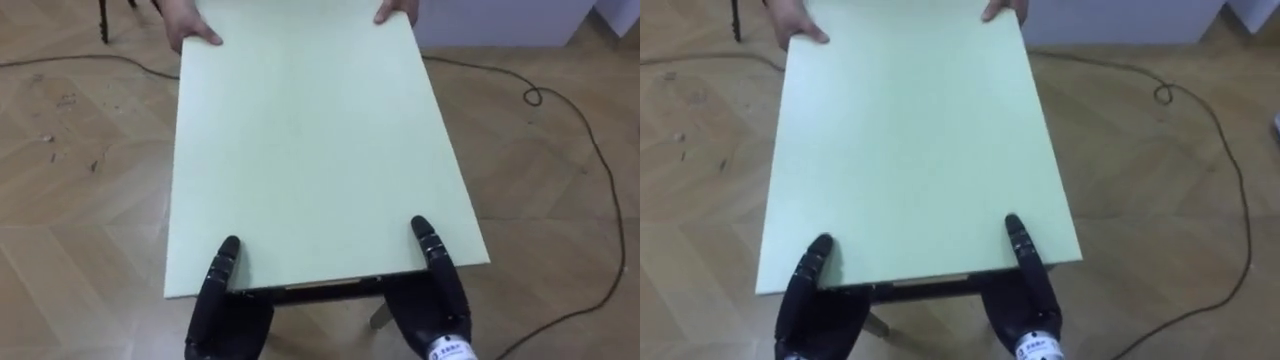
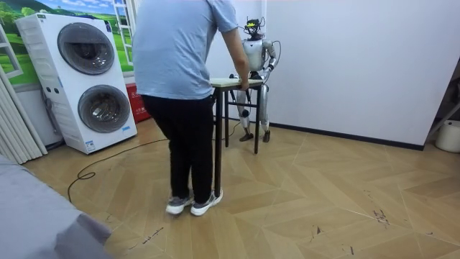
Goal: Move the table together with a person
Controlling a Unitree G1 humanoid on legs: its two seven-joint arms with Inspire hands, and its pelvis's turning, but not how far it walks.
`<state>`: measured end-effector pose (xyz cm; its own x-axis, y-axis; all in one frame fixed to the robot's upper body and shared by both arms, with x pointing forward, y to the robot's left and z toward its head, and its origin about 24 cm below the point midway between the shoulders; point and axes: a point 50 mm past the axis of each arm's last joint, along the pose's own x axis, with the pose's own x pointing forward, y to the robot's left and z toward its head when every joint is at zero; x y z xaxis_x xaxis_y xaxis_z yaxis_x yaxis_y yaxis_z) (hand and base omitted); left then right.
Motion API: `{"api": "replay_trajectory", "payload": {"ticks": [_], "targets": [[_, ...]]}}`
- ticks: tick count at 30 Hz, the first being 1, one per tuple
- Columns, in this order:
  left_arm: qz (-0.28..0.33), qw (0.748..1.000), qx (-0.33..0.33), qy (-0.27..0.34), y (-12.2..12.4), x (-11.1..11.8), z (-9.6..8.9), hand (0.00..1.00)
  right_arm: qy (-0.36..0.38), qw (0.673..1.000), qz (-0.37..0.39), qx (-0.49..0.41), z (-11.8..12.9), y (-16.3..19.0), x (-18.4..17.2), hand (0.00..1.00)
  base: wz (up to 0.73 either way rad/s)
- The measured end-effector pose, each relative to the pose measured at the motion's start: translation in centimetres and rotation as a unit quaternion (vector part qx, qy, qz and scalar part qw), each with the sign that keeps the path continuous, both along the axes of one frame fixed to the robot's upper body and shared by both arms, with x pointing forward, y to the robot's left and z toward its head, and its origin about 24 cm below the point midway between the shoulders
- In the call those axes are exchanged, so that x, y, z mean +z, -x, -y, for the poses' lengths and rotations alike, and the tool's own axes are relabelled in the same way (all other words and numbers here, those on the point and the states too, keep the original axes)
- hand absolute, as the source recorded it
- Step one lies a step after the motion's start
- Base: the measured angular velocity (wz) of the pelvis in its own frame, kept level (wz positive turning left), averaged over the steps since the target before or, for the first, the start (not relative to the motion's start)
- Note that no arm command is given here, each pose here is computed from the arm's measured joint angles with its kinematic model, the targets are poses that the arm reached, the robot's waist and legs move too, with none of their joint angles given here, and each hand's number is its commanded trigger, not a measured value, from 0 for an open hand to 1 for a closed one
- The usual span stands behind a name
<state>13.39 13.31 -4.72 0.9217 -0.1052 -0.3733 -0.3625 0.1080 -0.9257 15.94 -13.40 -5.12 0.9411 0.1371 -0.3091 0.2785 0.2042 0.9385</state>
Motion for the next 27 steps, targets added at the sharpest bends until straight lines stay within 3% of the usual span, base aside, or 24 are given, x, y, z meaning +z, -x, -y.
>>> {"api": "replay_trajectory", "payload": {"ticks": [4, 27], "targets": [[0.011, 1.000, -0.015, 0.003, -0.8, 0.3, 0.5, 1.00, 0.001, 1.000, 0.008, -0.014, 0.5, 0.1, 0.4, 1.00, 0.51], [-0.034, 0.999, -0.036, 0.000, -0.2, -0.9, 1.3, 1.00, 0.004, 0.999, -0.039, -0.028, 1.5, 1.9, -0.9, 1.00, 0.05]]}}
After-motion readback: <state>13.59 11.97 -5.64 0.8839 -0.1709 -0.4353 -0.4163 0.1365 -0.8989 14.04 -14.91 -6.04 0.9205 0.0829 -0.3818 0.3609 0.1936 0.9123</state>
